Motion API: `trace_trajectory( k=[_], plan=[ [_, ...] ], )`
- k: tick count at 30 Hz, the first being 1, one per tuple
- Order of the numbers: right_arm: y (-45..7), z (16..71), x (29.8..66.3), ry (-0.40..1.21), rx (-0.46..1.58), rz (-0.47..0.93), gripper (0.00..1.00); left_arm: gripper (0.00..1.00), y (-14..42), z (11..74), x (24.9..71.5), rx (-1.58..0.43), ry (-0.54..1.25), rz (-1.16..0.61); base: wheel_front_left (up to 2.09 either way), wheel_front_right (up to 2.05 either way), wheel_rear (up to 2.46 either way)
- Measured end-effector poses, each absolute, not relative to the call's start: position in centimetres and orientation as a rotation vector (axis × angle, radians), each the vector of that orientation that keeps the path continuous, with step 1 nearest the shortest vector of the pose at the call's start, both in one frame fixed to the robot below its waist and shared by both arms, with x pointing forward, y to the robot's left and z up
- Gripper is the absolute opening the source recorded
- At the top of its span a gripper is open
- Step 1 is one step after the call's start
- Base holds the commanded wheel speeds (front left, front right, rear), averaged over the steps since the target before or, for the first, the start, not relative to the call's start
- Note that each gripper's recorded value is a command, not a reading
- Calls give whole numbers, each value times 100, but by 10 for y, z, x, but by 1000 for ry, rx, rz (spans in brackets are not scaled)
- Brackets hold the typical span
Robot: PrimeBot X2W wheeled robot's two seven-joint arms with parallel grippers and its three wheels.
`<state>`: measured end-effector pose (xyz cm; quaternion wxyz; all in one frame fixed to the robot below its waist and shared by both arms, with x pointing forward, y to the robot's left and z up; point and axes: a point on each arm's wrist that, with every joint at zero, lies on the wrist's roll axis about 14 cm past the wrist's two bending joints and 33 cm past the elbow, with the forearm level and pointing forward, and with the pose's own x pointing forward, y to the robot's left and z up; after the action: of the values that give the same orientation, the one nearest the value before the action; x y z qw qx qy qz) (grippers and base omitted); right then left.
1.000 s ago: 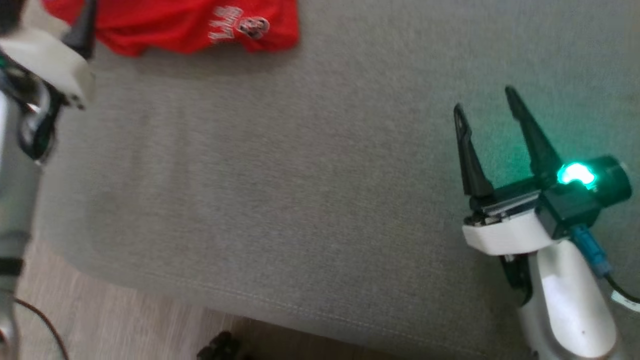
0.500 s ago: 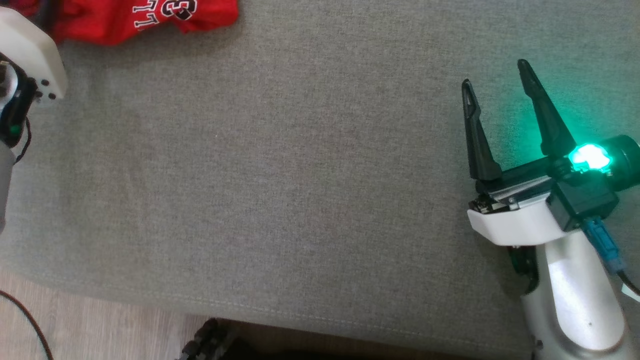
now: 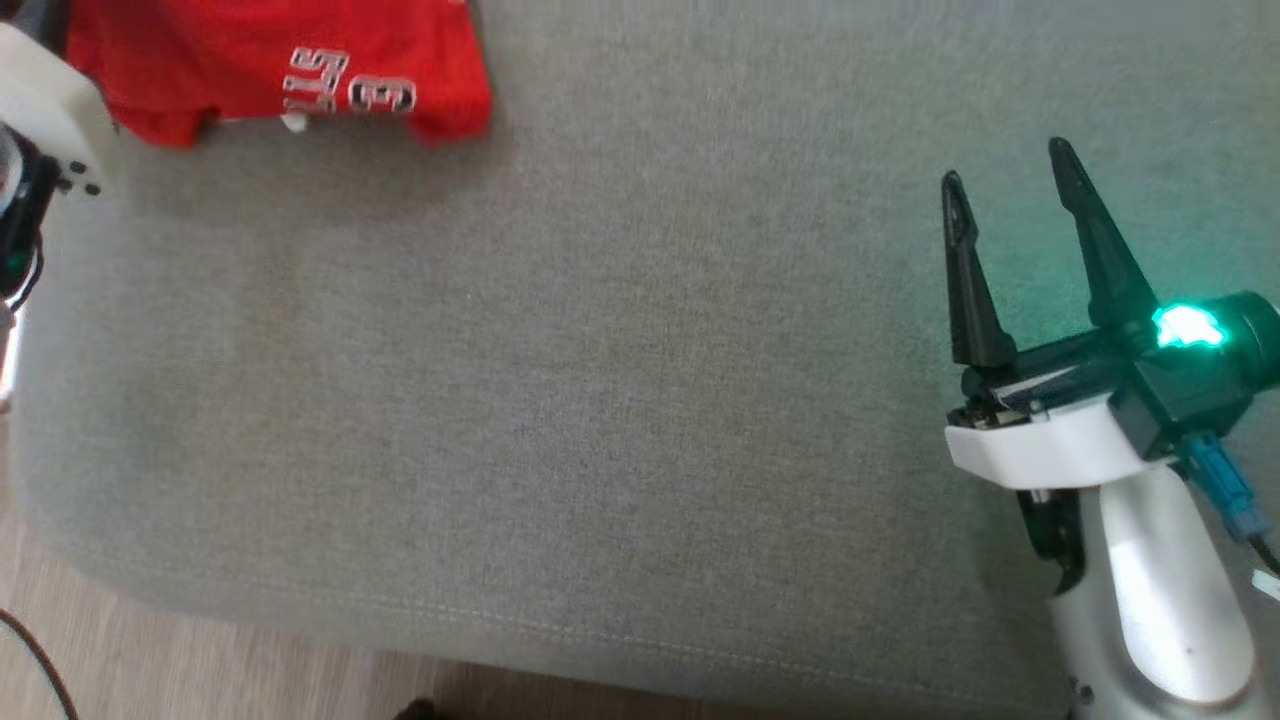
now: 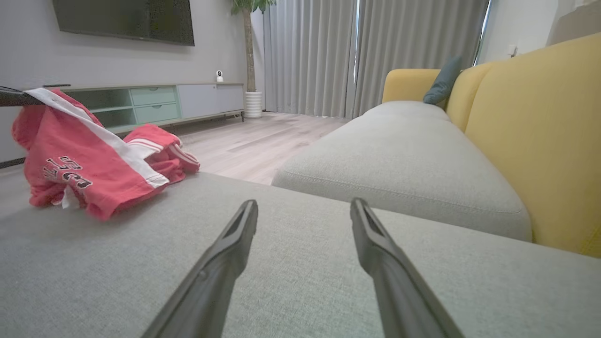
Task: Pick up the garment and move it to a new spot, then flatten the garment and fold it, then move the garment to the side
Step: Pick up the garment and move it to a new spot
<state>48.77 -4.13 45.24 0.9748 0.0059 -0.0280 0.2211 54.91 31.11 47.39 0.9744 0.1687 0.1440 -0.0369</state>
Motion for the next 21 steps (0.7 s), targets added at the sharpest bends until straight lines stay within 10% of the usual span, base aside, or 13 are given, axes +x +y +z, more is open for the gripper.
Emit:
trace_trajectory(
  k=[21],
  plan=[
    [-148,546,431,-215,33,155,100,0,61,704,503,274,-404,-560,0,0,0]
  ],
)
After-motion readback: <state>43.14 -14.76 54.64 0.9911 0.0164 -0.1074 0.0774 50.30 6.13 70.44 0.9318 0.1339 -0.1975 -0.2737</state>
